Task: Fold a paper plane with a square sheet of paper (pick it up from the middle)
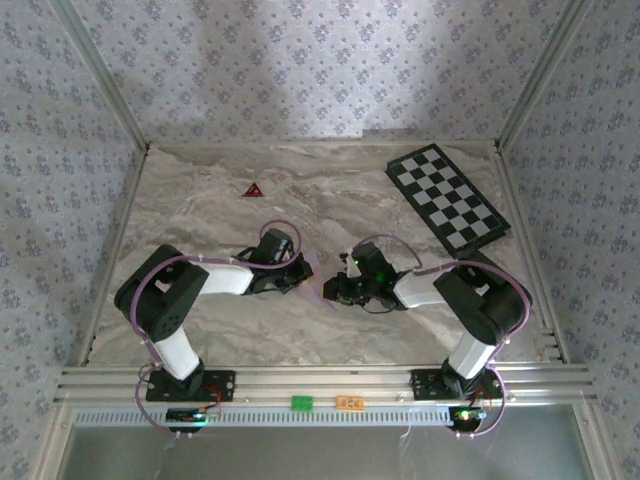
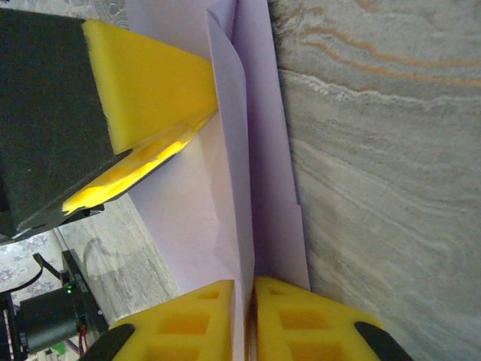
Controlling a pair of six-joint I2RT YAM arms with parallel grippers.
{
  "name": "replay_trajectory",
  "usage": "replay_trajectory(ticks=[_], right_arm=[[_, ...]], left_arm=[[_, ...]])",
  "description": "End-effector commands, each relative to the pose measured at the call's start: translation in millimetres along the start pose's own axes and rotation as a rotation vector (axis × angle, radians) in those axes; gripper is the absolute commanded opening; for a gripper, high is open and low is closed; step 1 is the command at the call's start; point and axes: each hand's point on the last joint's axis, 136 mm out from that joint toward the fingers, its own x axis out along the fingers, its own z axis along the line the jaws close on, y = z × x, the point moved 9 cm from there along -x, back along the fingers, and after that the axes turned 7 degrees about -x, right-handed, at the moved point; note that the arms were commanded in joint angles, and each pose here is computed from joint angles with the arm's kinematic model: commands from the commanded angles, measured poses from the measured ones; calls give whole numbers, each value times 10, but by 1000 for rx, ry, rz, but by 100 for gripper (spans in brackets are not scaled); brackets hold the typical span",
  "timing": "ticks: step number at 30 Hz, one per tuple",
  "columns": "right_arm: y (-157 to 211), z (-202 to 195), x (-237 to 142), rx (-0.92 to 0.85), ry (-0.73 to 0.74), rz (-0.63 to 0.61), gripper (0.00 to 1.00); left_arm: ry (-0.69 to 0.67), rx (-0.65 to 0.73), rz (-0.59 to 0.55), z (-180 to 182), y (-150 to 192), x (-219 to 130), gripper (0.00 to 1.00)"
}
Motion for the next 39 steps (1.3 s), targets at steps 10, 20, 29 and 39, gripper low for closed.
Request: replay_trajectory(ticks=[10, 20, 29, 39], right_arm=[[-139, 195, -112, -46, 45, -43, 26], [-149, 113, -37, -36, 89, 3, 25], [-25, -37, 7, 46, 57, -8, 3], [81, -176, 47, 104, 39, 0, 3]], left_arm=[[8, 54, 31, -39, 42, 9, 1], [12, 49, 29, -42, 39, 7, 0], [19, 55, 28, -83, 35, -17, 0], [52, 65, 24, -171, 24, -73, 2]])
